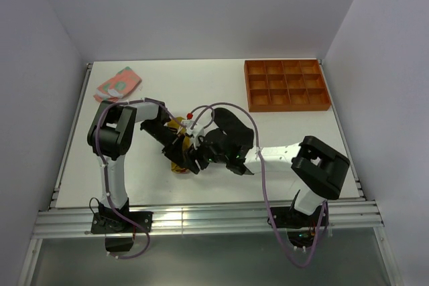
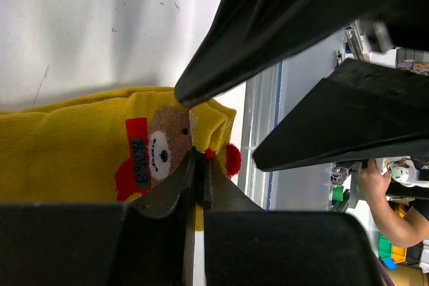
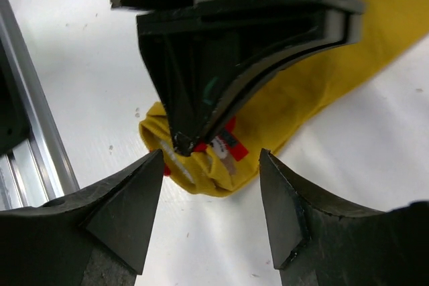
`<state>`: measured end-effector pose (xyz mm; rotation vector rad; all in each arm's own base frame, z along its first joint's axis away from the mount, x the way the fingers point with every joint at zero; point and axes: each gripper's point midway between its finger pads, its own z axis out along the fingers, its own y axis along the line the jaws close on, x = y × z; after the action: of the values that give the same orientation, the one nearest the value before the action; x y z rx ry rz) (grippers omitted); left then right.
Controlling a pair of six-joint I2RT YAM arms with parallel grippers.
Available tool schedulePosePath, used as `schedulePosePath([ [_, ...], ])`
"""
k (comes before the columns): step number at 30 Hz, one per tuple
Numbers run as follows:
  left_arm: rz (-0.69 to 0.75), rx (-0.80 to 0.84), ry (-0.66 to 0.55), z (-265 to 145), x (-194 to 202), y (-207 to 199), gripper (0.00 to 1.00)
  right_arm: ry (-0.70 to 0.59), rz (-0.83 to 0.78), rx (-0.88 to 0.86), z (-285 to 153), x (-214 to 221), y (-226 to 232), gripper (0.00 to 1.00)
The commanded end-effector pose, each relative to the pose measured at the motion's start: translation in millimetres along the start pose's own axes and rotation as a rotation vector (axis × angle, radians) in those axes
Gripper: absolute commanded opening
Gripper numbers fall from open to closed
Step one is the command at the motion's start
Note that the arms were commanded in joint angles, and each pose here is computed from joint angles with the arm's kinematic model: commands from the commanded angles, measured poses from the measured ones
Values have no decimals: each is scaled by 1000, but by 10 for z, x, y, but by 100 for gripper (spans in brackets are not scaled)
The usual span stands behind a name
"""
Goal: Roll the socks
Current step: Roll the sock at the center of the board.
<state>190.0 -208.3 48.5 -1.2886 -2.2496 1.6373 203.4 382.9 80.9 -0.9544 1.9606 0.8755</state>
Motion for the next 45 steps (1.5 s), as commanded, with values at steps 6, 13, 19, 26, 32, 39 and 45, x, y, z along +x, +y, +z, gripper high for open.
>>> schedulePosePath([
  [6, 21, 24, -37, 9, -69, -14, 1, -30, -33, -75, 84, 25, 188, 63],
  [13, 16, 20, -44, 5, -85, -21, 1, -18, -30, -65, 95, 109, 161, 54],
  [19, 13, 15, -43, 1, -98, -3, 1, -1, -24, -63, 93, 208, 144, 52],
  [26, 7, 10, -47, -1, -111, 2, 1, 23, -23, -62, 122, 294, 127, 49],
  [32, 5, 6, -48, -1, -117, 14, 1, 18, -18, -44, 94, 330, 93, 43],
  [39, 6, -11, -52, -6, -129, 30, 1, 22, -12, -46, 118, 333, 101, 32],
  [45, 11, -50, -66, -31, -182, 52, 3, 45, 21, -14, 138, 363, 54, 11],
])
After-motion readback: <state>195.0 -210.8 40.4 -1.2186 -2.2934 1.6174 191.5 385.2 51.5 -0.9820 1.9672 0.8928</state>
